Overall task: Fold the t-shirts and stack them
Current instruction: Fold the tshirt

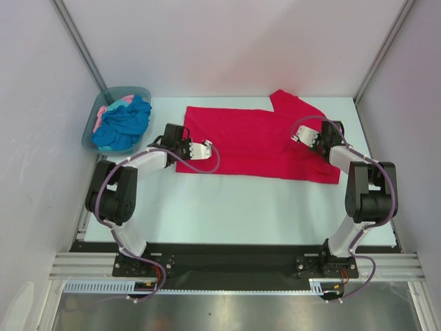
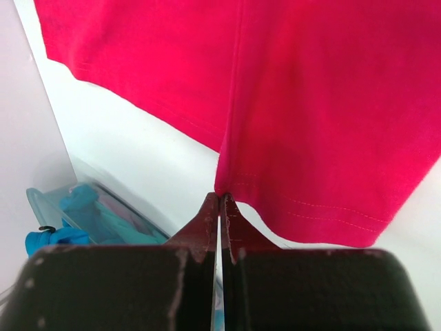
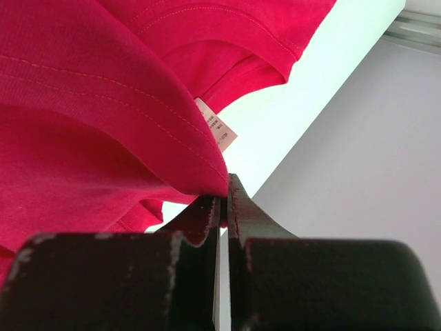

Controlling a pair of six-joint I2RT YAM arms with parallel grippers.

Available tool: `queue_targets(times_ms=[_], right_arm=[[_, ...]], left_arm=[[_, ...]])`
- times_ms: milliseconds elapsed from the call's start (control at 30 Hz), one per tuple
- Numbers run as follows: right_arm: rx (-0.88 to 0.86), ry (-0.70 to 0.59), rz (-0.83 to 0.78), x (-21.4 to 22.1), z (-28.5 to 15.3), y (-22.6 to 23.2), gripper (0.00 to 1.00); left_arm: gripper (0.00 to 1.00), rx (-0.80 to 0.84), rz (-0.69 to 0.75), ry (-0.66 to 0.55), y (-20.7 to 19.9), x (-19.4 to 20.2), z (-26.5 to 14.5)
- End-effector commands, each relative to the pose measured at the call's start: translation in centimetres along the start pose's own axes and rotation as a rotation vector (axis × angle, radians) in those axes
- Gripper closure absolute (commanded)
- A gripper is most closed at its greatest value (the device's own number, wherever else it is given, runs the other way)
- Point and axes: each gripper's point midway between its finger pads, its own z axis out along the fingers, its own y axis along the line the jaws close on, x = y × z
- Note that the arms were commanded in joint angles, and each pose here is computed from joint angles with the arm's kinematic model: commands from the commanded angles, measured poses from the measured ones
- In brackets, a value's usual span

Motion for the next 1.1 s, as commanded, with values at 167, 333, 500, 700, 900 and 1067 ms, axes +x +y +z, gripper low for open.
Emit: queue_targets(times_ms=[167, 333, 500, 700, 900, 1067], right_arm=[[0.102, -0.015, 0.019, -1.0, 0.1, -3.7, 1.0], [0.11, -0.017, 0.025, -1.2, 0.4, -4.3, 1.0], [0.108, -0.017, 0.023, -1.4, 0.8, -4.4, 1.0], [0.103, -0.023, 0.021, -1.7, 1.1, -4.3, 1.0], [0.093, -0.025, 0.017, -1.9, 1.4, -3.9, 1.0], [0.091, -0.033, 0.015, -2.4, 1.6, -3.8, 1.0]], left_arm=[[1.0, -0.071, 0.0, -0.003, 3.4, 0.0, 0.5], [1.0, -0.073, -0.001, -0.002, 3.7, 0.1, 1.1], [1.0, -0.076, -0.003, -0.003, 4.0, 0.1, 1.5], [1.0, -0.075, -0.001, 0.0, 4.1, 0.1, 1.9], [1.0, -0.071, 0.004, 0.004, 4.0, 0.3, 2.2], [1.0, -0.074, 0.002, 0.036, 3.9, 0.9, 2.4]])
